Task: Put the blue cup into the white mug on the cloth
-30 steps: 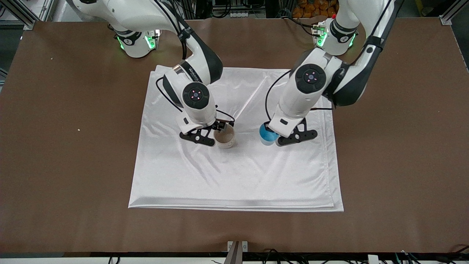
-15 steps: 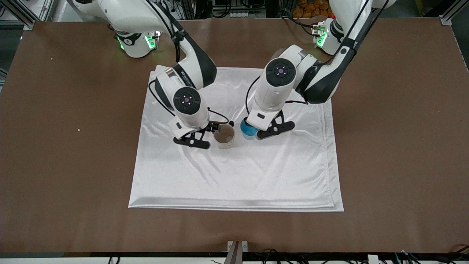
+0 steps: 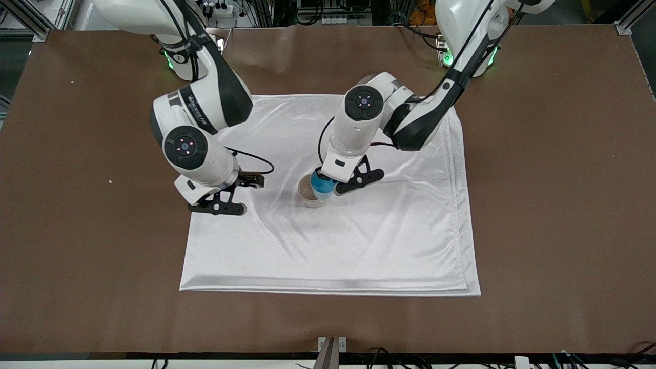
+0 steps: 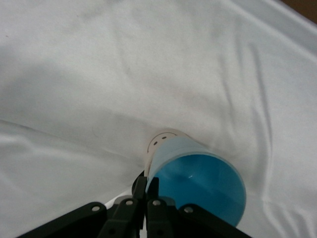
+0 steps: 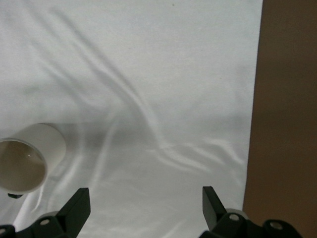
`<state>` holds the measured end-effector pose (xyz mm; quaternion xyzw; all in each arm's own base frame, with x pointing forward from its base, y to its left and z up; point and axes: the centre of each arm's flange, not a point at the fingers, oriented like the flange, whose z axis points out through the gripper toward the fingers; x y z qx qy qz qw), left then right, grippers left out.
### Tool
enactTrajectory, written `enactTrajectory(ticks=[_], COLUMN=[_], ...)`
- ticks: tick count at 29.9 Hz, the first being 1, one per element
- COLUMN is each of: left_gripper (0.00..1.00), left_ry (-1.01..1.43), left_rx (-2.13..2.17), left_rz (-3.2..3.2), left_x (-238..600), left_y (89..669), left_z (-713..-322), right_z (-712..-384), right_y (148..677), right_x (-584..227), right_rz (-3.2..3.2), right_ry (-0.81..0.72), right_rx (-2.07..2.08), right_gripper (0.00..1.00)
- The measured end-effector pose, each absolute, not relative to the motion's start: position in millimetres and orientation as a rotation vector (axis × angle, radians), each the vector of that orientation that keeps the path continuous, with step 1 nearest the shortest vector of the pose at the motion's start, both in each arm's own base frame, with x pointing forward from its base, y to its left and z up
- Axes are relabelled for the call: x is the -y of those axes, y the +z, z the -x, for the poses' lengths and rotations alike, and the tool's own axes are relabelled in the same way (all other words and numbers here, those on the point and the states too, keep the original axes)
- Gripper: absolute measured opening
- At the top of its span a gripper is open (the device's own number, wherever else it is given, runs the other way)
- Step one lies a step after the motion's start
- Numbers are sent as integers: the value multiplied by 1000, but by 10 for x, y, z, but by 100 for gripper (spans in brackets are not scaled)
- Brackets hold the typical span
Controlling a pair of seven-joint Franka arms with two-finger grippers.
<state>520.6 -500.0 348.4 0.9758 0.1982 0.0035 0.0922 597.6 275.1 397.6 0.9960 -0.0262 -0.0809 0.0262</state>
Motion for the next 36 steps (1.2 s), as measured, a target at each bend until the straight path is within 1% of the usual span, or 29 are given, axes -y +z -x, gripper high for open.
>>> enactTrajectory(ticks=[9,17,18,20,21,26,27,29,32,33,34,35,36], left_gripper=[4,4,5,11,21,44,47,56,69,78,78,86,91], left_ry=[4,-7,-6,-2,1,30,41,60,81,93,109,136,166], left_rx=[-589,-596,-596,-592,-589,-555,-546,-536,-535,-537,-538,-538,-540], left_rz=[-2877,-2886,-2886,-2888,-2890,-2898,-2899,-2897,-2899,-2903,-2908,-2917,-2927], left_x=[5181,5171,5171,5172,5177,5240,5252,5266,5241,5214,5183,5128,5064], left_y=[3201,3092,3091,3092,3094,3134,3158,3231,3412,3501,3587,3715,3848], left_z=[-5124,-5142,-5143,-5143,-5139,-5101,-5100,-5106,-5138,-5158,-5179,-5211,-5244], right_z=[-5929,-5956,-5953,-5937,-5924,-5822,-5798,-5743,-5653,-5618,-5591,-5555,-5522], right_y=[4149,4254,4264,4273,4280,4338,4356,4411,4521,4565,4600,4643,4686], right_x=[-2173,-1571,-1484,-1321,-1231,-825,-758,-629,-461,-409,-369,-322,-283], right_rz=[-3080,-3100,-3103,-3108,-3111,-3125,-3127,-3131,-3138,-3139,-3140,-3141,-3142], right_ry=[-250,-251,-250,-249,-247,-237,-236,-229,-213,-211,-211,-213,-214], right_rx=[19,-61,-70,-88,-99,-124,-123,-113,-83,-74,-66,-56,-48], right_gripper=[100,100,100,100,100,100,100,100,100,100,100,100,100])
